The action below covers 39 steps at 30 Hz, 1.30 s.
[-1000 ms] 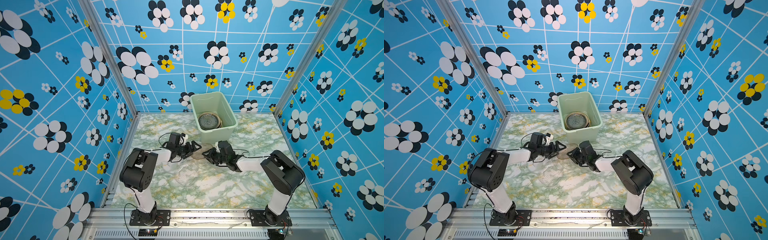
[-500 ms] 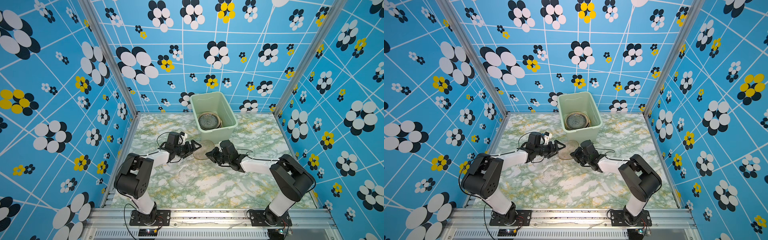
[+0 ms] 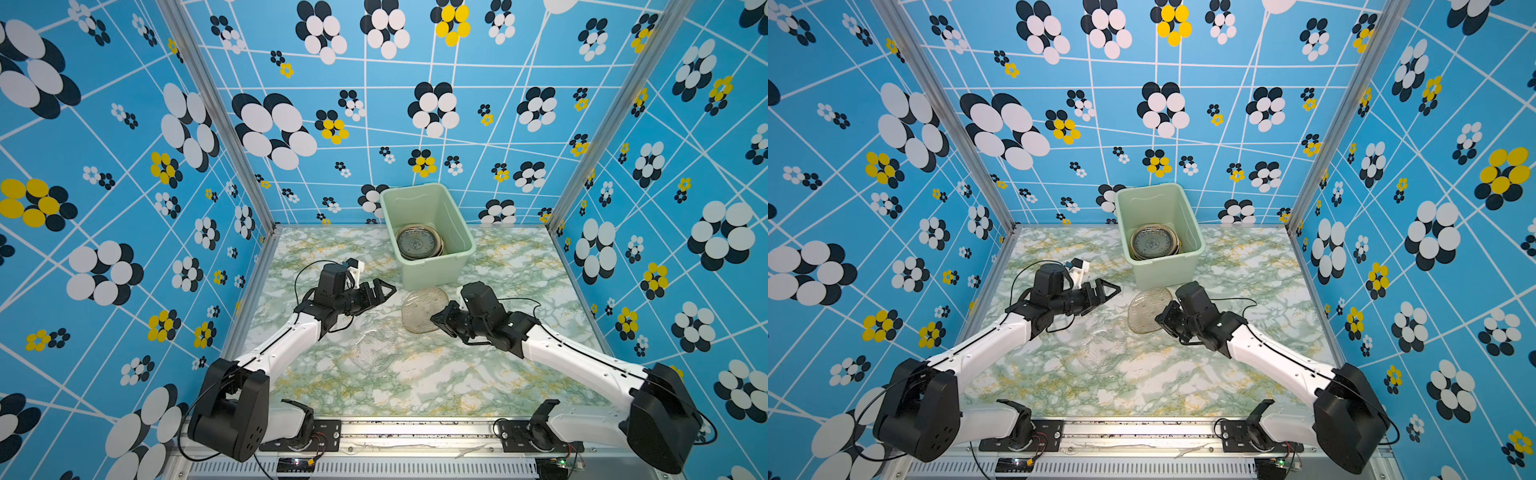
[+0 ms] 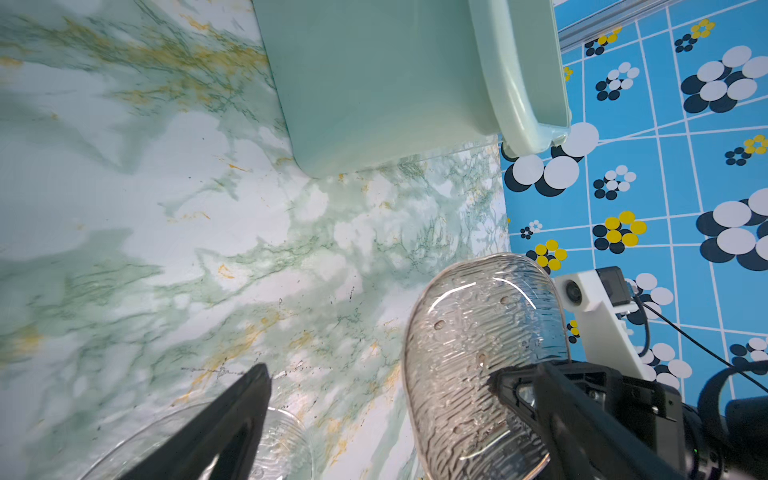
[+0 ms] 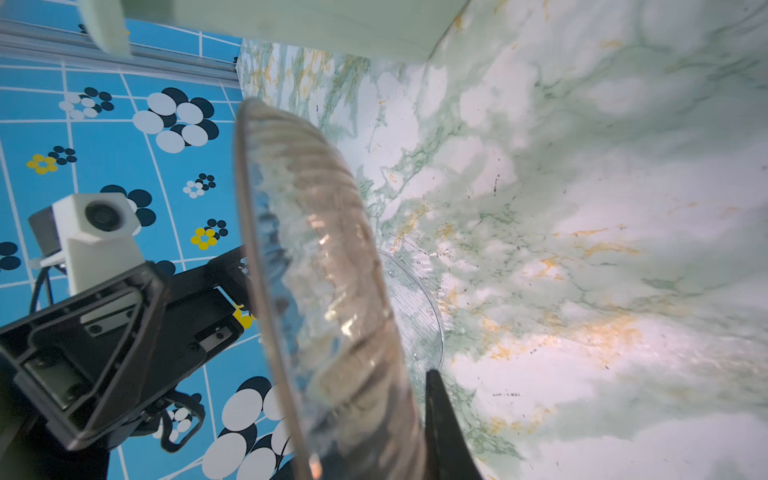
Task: Place the plates into the plastic bin on the countertop
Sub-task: 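Lift the amber-tinted plate toward the bin with the right gripper while the left arm withdraws, then lower the amber-tinted plate into the bin against the stacked plates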
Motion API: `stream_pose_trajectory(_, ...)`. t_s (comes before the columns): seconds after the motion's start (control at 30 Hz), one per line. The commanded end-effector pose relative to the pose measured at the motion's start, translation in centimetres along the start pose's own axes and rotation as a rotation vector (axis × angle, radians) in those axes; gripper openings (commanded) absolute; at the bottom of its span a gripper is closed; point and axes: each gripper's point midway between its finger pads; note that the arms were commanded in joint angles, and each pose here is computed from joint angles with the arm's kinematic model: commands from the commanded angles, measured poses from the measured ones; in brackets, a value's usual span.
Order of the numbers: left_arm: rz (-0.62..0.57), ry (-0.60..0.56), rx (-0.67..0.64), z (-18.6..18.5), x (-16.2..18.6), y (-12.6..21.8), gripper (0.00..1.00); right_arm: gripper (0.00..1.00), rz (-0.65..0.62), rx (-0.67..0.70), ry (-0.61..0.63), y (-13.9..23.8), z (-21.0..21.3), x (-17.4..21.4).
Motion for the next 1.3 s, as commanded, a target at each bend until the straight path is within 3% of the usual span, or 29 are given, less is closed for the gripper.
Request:
stream_pose_trajectory(0.0,-0.032,-0.042,-0.048,-0.3,-0.1,2.2,0.99,0.00,-0.035,0.075,0.028,2.9,-1.5,0.0)
stream_pose_trajectory(0.33,-0.223,-0.246,-0.057,-6.1,-4.0,11.2,0.99,0.00,-0.115,-0.018,0.120,10.7,5.1,-1.3)
stream_pose_trajectory(0.53,-0.304,-0.395,-0.044,-9.7,-5.3,15.1,0.99,0.00,-0.101,-0.091,0.120,12.0,10.5,-2.7)
stream_pose_trajectory(0.9,-0.337,-0.440,-0.018,-12.2,-6.4,17.0,0.99,0.00,-0.056,-0.184,0.108,11.2,17.9,-6.0)
stream_pose_trajectory(1.27,-0.295,-0.580,-0.024,-14.3,-7.8,17.5,0.99,0.00,-0.063,-0.055,0.145,5.5,18.6,-13.9)
Point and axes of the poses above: each gripper's point midway between its finger pads, its own y axis back along the fingers, its own z axis along the line the jaws close on, x = y × z, and after that the axes turned 12 degrees about -y, right-handed
